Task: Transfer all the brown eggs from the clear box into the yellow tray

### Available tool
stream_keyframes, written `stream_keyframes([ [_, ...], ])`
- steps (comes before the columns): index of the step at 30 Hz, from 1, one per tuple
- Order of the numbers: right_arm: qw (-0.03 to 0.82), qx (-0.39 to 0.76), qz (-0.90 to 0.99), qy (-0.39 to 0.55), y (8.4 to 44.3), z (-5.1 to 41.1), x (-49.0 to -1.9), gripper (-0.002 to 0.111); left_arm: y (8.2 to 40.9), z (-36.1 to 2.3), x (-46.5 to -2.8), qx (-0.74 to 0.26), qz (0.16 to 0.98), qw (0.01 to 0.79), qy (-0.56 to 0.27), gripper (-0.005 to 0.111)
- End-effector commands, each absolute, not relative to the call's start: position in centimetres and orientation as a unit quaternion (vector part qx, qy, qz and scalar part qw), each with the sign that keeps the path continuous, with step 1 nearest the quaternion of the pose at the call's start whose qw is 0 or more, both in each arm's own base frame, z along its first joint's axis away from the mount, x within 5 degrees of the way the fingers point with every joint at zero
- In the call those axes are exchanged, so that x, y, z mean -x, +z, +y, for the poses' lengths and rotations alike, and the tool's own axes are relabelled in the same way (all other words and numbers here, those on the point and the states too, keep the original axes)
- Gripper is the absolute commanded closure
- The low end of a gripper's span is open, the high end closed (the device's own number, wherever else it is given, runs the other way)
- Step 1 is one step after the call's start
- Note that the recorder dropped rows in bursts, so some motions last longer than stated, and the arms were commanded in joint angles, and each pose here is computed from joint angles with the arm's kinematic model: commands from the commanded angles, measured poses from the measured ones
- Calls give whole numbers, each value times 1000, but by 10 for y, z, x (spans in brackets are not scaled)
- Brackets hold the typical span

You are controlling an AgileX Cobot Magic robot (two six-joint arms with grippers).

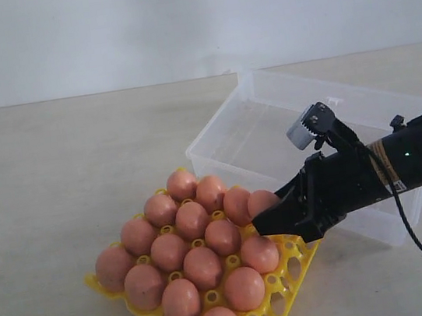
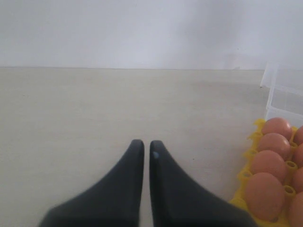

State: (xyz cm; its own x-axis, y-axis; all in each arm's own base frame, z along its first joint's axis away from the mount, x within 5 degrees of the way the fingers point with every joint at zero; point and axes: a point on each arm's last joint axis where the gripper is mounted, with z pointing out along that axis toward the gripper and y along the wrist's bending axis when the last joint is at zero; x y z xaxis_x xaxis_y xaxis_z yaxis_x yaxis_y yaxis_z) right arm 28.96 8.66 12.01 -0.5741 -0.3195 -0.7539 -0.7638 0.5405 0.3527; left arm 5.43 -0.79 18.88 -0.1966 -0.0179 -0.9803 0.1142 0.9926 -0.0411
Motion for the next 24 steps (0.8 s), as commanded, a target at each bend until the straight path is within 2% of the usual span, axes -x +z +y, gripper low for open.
stream_keyframes([
  [1, 312, 343, 819, 338, 118, 86, -287, 38, 188, -8, -54, -34, 771, 633, -53, 103],
  [14, 320, 334, 821, 335, 121, 85, -288, 37, 188, -8, -54, -34, 772, 633, -53, 103],
  [17, 338, 335, 815, 331, 134, 85, -289, 37, 188, -8, -54, -34, 772, 633, -53, 103],
  [24, 435, 360, 775, 285, 200, 83, -280, 37, 188, -8, -54, -34, 772, 633, -53, 103],
])
